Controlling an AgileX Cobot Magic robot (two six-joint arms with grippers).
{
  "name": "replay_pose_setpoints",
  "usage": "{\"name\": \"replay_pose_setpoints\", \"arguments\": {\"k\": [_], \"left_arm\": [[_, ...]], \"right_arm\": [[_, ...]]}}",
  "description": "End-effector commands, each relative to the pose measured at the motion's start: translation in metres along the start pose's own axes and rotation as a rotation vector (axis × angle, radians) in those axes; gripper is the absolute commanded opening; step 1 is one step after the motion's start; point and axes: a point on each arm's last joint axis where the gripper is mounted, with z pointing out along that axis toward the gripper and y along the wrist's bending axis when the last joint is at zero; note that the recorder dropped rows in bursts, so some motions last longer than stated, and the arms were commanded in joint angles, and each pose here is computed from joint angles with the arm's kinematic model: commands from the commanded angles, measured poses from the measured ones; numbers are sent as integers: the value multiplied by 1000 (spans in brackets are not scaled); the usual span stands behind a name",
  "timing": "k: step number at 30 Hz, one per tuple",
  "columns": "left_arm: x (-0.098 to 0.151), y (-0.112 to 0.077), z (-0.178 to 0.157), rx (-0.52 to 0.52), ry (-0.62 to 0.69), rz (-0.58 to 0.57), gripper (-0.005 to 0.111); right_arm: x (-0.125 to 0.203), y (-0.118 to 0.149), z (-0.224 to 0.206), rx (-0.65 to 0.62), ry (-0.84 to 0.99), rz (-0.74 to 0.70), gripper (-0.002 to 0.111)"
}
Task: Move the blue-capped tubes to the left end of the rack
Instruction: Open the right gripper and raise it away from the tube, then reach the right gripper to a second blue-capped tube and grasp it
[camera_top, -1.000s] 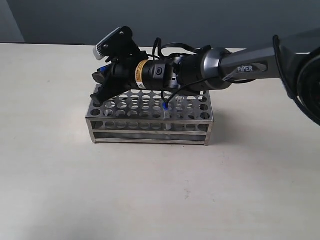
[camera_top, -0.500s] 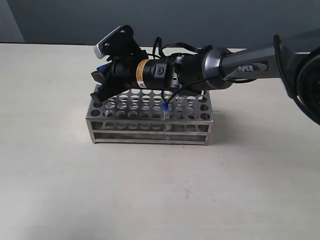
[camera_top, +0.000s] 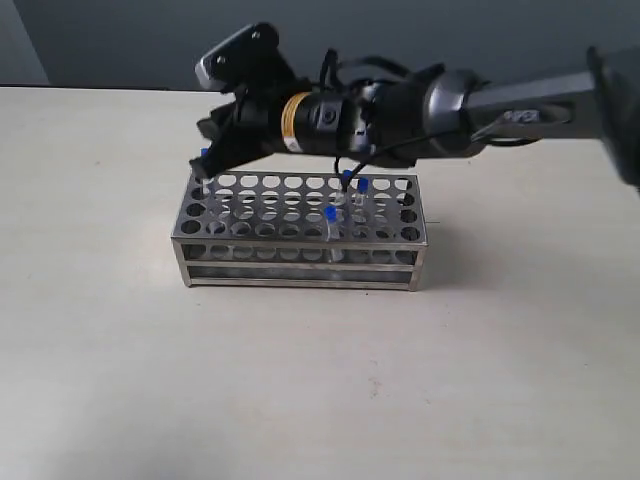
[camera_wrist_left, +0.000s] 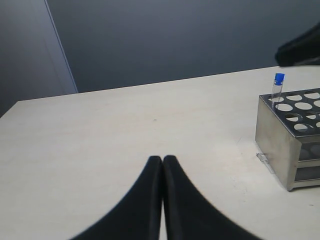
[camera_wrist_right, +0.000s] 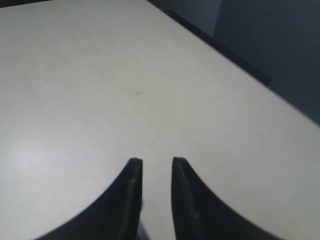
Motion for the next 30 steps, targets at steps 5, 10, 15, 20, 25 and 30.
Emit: {"name": "replay_pose_setpoints", "arguments": {"k": [5,10,15,20,25,30], "left_arm": [[-1,0,-1,3,-9,2,1],[-1,0,-1,3,-9,1,1],[-1,0,-1,3,-9,1,1],[-1,0,-1,3,-11,1,1],[-1,0,-1,3,-11,1,1],[-1,0,-1,3,-11,1,1]], "right_arm": [[-88,-50,-119,295,-86,-43,22],[-55,-20,-185,258,-53,-25,20],[-19,1,-227,232,-70,56,9],[21,7,-249,271,-151,190,-1],[48,6,-233,261,-79,232,1],[71,4,-209,217,-27,263,30]]}}
